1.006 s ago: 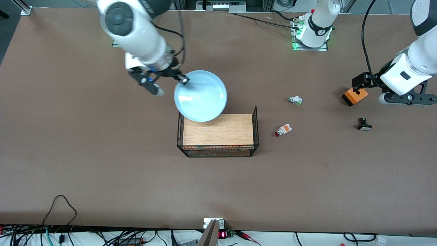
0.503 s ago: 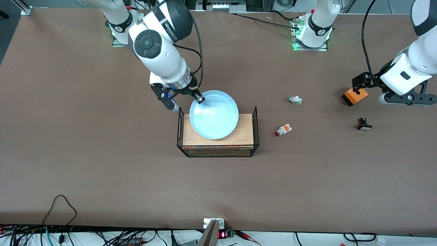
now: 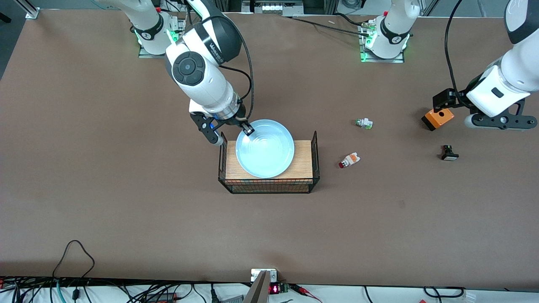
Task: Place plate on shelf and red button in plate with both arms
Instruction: 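Lower the plate onto the tray while the left gripper reaches the button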
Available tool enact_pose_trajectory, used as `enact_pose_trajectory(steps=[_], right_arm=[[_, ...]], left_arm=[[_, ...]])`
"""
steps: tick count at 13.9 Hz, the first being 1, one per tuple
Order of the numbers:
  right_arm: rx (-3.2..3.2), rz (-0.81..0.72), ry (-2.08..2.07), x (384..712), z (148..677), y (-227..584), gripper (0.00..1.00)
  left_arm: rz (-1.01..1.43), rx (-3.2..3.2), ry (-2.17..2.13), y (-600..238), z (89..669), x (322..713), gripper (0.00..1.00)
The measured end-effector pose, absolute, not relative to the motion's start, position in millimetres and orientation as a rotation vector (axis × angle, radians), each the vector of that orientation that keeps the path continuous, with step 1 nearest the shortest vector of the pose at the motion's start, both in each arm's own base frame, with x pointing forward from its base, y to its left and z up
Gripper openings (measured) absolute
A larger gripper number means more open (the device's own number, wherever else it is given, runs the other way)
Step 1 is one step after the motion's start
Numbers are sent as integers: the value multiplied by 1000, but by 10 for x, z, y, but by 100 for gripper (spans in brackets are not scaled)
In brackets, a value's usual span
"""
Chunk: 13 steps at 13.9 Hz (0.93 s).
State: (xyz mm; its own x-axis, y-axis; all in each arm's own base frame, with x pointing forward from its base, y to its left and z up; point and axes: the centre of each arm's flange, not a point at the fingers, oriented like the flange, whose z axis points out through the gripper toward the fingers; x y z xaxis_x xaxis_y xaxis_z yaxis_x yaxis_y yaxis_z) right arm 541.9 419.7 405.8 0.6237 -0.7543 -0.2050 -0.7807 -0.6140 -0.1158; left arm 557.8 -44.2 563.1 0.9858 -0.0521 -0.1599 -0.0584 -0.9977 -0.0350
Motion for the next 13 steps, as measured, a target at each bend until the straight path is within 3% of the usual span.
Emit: enact_pose_trajectory(steps=[7,9,13], right_arm=[[-2669,190,1287,5497,3803,4177,3],[-2675,176,1290,5521,3784,4150,19],[-2681,115,1266,5568,3924,4137,61]], left_arm=[[329,-3137,102,-572,5512,5594,100],[360,-3134,138,-617,5411,5624,100],[474,-3109,546,-917,4917,5766,100]])
